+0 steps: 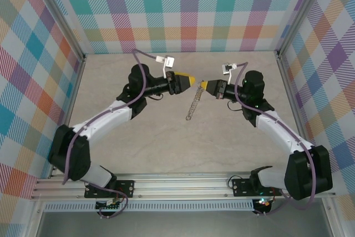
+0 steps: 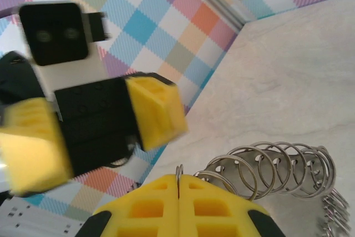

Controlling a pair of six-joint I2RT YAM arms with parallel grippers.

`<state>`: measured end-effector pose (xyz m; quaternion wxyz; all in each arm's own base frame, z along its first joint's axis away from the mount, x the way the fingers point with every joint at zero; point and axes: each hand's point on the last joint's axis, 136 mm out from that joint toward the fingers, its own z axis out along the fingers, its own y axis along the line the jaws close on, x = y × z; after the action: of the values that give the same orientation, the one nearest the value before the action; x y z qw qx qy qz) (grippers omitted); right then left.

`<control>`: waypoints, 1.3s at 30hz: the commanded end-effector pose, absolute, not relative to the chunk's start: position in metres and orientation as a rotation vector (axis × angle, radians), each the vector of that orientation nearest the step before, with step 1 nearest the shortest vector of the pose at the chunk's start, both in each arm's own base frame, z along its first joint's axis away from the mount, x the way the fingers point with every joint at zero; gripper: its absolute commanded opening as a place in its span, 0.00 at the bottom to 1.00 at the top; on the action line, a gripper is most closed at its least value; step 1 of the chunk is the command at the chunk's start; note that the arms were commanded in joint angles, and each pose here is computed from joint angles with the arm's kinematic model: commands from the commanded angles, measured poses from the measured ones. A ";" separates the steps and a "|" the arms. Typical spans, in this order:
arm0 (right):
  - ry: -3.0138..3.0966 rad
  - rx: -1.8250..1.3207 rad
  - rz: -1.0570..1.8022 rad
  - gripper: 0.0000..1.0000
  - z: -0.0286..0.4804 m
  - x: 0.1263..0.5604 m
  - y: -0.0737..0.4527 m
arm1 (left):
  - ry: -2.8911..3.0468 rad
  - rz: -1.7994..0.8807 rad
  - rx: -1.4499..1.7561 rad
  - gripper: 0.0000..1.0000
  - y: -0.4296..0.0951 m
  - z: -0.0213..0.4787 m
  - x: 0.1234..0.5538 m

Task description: Put the keys on the keyring

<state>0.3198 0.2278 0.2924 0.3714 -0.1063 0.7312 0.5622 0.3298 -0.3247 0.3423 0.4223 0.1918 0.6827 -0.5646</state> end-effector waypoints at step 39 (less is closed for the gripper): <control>1.650 -0.557 1.147 0.00 0.395 0.330 0.225 | 1.593 -0.530 0.337 1.00 -0.296 0.437 0.483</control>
<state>0.3351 0.2231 0.3744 0.4783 -0.1878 0.7058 0.4876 0.4851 -0.2903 0.4276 0.6585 0.1281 0.7054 -0.2289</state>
